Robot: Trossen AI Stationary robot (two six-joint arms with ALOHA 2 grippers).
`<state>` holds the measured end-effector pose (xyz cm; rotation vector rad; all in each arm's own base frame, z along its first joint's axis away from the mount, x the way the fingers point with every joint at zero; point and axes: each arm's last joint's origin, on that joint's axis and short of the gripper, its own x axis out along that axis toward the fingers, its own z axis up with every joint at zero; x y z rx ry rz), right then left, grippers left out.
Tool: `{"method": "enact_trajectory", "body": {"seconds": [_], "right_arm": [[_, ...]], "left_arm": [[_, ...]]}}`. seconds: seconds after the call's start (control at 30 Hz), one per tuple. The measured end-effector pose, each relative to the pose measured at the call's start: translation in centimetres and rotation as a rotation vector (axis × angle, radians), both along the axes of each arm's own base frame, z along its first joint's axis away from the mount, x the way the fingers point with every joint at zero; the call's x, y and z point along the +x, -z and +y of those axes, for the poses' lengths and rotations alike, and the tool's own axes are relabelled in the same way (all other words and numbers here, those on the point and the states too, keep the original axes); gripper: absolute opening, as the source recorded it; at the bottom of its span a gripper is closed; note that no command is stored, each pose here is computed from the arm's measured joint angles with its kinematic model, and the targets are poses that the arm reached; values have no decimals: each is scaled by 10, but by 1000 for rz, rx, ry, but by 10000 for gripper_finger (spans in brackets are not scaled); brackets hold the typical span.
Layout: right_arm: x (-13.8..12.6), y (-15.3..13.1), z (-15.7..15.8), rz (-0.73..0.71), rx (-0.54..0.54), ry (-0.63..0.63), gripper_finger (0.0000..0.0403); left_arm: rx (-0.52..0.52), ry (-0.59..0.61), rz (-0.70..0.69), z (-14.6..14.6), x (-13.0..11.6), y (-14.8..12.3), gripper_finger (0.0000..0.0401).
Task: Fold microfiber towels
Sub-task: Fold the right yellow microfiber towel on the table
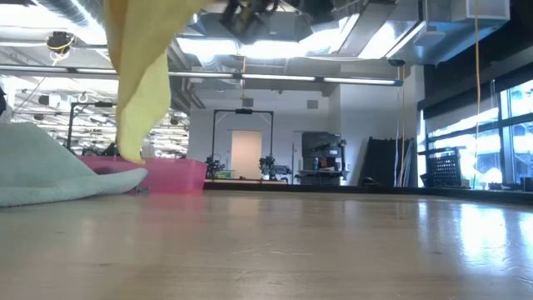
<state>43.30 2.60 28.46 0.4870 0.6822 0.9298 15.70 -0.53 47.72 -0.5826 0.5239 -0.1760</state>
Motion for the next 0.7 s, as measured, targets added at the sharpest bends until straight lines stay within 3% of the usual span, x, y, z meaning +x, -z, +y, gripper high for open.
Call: {"method": "enact_trajectory", "body": {"seconds": [0.27, 0.7], "right_arm": [[-11, 12, -2, 45, -124, -18, 39], [-16, -4, -18, -15, -189, 64, 7]], "left_arm": [[-3, 0, 52, 0, -3, 4, 0], [11, -24, 98, 1, -4, 8, 0]]}}
